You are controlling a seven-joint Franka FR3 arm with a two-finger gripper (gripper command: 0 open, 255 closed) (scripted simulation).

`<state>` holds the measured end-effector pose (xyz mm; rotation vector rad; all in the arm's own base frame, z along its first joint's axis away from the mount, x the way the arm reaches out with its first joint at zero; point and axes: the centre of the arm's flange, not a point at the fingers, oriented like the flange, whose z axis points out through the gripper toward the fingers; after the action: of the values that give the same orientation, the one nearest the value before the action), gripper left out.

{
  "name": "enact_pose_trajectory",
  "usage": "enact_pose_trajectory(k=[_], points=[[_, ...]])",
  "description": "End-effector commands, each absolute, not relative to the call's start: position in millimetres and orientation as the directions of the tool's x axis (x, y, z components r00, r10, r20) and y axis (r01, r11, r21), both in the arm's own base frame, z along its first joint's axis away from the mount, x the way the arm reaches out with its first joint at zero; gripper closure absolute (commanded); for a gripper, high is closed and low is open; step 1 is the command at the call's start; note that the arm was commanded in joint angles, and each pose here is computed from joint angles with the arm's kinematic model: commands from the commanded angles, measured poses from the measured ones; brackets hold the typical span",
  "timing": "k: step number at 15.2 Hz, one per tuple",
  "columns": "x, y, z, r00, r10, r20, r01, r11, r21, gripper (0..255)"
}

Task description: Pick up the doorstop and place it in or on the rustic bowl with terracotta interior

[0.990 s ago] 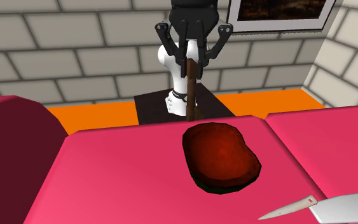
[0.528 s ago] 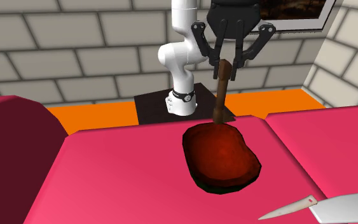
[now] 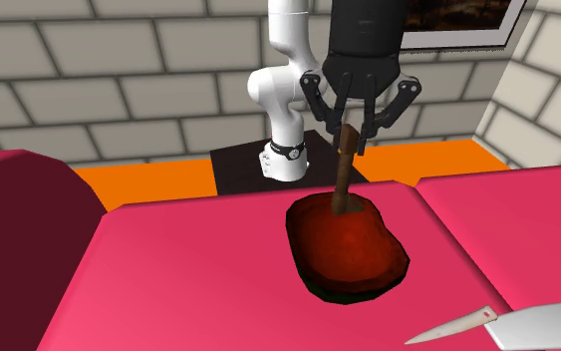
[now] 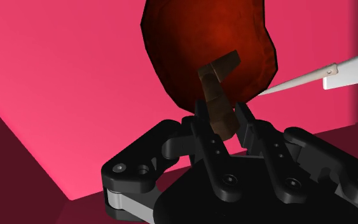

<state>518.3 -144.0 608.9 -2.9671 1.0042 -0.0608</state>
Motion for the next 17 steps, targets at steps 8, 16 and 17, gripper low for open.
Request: enact_pose_trajectory(k=[8, 16, 17], points=[[517.0, -143.8, 561.6, 0.794, -0.607, 0.035, -0.607, -0.795, -0.021, 255], [517.0, -143.8, 539.4, 0.794, -0.607, 0.035, -0.607, -0.795, -0.021, 255], [517.0, -143.8, 539.4, 0.794, -0.607, 0.035, -0.607, -0.795, -0.021, 255]])
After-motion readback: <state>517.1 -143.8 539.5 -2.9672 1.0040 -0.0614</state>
